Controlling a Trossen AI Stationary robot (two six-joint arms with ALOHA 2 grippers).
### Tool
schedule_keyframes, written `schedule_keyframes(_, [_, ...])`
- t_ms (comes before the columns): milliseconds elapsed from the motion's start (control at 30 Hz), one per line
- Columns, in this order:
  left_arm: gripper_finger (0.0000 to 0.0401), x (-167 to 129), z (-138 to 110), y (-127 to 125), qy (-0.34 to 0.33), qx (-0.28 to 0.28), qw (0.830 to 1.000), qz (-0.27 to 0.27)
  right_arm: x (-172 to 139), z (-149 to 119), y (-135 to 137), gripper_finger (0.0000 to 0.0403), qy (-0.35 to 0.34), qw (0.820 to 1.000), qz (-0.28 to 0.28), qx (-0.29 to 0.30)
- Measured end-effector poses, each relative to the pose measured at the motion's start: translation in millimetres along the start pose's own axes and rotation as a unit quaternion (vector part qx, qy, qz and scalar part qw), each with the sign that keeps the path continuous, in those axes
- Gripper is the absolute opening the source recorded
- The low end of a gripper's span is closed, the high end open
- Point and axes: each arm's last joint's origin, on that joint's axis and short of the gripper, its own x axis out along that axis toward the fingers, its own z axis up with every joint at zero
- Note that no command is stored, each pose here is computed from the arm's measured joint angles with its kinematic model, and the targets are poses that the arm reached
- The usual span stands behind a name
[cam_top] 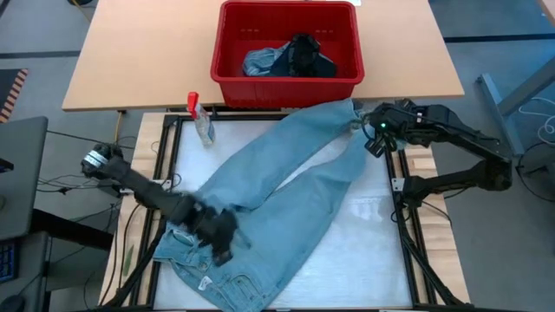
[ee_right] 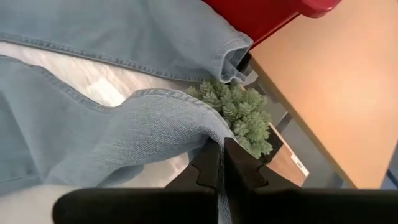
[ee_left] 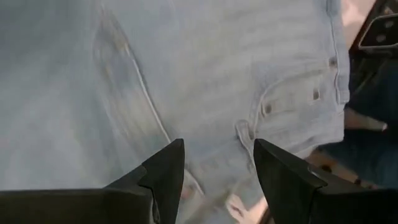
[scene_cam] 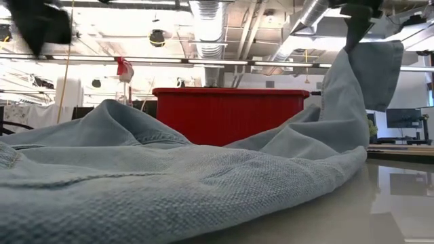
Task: Fold Laundry from Bin
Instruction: Fold the blue pants from the red laundry bin
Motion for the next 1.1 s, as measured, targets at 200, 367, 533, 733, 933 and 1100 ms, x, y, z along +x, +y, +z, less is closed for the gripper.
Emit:
schedule_keyframes(200, [0.0180,9,-42,-19,-0.021,-0.114,0.993,0.022,0,3,3,0.0066,-0.011,0.999,0.037,0.009])
schedule_keyframes(367, [0.0180,42,-58,-27,0.006,-0.203,0.978,0.054,0,5,5,0.0116,-0.015,0.998,0.066,0.014])
schedule_keyframes(533, [0.0180,70,-58,-24,0.024,-0.249,0.963,0.103,0,6,5,0.0180,-0.016,0.997,0.072,0.015])
schedule_keyframes(733, [0.0180,79,-57,-21,0.016,-0.284,0.950,0.128,0,5,6,0.0230,-0.013,0.996,0.083,0.014])
schedule_keyframes(933, [0.0180,73,-58,-14,0.015,-0.282,0.946,0.160,0,5,7,0.0239,-0.010,0.995,0.099,0.013])
schedule_keyframes(1100, [0.0180,87,-57,-13,0.025,-0.231,0.959,0.160,0,5,7,0.0239,-0.010,0.995,0.099,0.012])
